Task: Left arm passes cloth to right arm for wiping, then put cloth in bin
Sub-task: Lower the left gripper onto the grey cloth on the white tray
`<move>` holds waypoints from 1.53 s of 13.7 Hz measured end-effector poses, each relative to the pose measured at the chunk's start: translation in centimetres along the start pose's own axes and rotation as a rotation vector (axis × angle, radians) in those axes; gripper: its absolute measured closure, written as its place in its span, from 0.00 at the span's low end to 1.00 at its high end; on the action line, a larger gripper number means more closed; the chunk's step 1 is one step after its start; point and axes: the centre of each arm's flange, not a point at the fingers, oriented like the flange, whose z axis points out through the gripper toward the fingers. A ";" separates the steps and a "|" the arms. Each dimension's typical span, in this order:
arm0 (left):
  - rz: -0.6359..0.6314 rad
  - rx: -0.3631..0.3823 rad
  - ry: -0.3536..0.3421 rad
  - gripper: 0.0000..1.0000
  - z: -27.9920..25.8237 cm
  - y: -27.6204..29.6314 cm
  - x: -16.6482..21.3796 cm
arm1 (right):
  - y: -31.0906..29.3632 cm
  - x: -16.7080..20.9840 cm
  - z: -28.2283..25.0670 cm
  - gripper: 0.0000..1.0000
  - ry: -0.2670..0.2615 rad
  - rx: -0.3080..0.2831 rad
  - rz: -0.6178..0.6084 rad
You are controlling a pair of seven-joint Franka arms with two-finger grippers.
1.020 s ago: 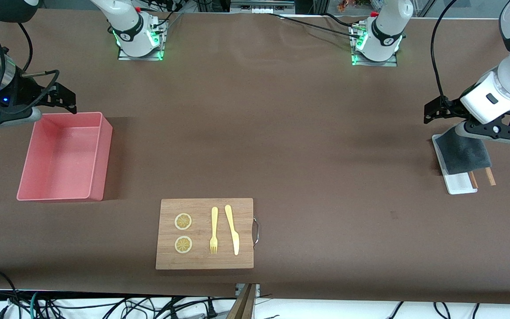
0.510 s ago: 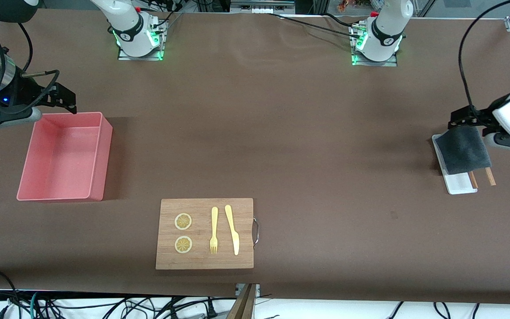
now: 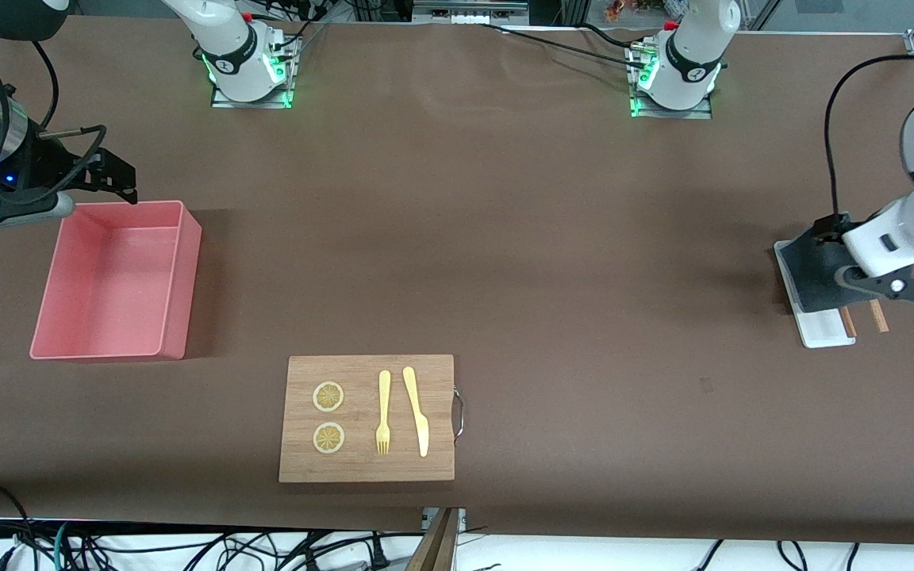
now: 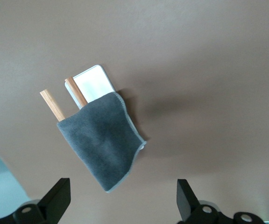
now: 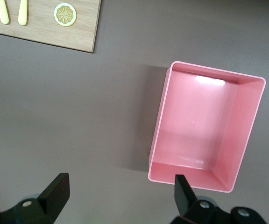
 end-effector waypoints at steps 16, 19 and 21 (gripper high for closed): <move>-0.343 0.515 0.011 0.00 25.6 12.6 -1.2 | 0.0 0.0 0.0 0.00 0.000 0.000 0.000; -0.352 0.557 0.022 0.04 27.9 13.3 -1.5 | 0.1 0.0 0.0 0.00 0.000 0.000 0.002; -0.354 0.576 0.029 0.08 28.6 13.4 -1.7 | 0.4 0.0 -0.2 0.00 0.002 0.000 0.008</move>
